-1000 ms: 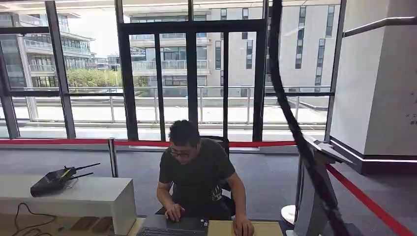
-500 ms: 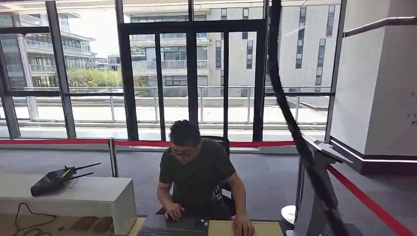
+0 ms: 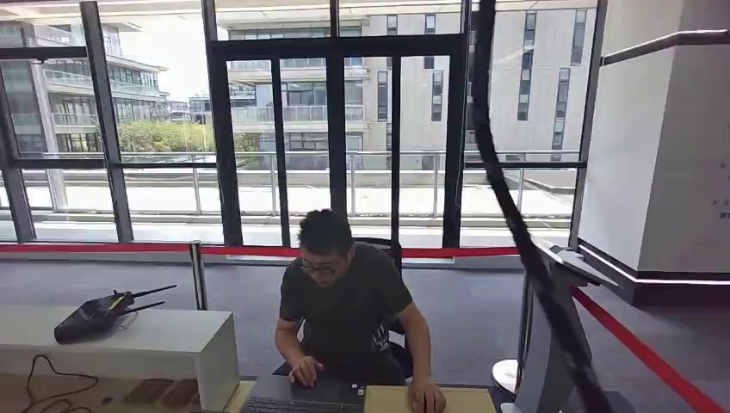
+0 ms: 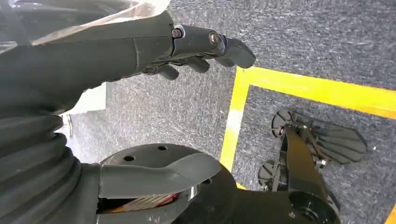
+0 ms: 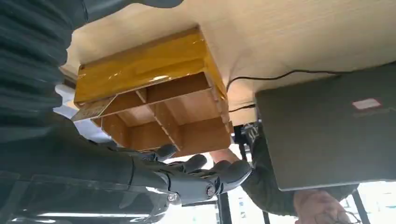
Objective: Pass the card to the sensor for recognition and then transmit it.
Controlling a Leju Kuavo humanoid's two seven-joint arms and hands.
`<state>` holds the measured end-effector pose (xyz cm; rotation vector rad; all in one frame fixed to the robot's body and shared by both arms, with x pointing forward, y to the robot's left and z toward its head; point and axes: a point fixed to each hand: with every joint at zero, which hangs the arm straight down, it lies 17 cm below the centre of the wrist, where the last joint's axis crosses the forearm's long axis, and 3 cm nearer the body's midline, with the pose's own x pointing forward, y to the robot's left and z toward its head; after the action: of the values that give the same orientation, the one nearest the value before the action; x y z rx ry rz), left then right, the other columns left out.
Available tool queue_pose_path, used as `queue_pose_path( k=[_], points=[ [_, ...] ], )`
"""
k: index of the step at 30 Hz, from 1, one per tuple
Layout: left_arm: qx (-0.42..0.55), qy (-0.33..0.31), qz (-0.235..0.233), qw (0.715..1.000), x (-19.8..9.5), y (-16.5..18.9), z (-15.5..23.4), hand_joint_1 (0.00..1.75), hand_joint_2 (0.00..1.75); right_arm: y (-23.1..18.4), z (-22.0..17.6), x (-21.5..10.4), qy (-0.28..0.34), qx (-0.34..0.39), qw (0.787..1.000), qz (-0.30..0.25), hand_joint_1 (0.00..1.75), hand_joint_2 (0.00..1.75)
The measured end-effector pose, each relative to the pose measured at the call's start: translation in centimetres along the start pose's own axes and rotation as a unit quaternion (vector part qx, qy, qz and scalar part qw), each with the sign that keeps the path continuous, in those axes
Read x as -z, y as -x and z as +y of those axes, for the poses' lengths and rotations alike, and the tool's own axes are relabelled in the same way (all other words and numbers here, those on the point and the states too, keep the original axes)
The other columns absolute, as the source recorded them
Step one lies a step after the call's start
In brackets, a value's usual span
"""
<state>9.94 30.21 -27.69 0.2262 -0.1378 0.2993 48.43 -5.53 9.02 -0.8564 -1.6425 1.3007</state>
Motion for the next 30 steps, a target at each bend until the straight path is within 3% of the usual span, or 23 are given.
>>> queue_pose_path(
  k=[15, 30],
  points=[
    [0.012, 0.013, 0.000, 1.000, 0.1, -0.1, 0.4, 0.00, 1.75, 7.7, -2.1, 1.4, -0.005, -0.090, 0.994, 0.067, 0.00, 1.75],
    [0.018, 0.011, -0.003, 1.000, 0.3, -0.3, 1.0, 0.00, 1.75, 10.6, -1.9, 0.7, -0.022, -0.107, 0.989, 0.097, 0.00, 1.75]
  ],
)
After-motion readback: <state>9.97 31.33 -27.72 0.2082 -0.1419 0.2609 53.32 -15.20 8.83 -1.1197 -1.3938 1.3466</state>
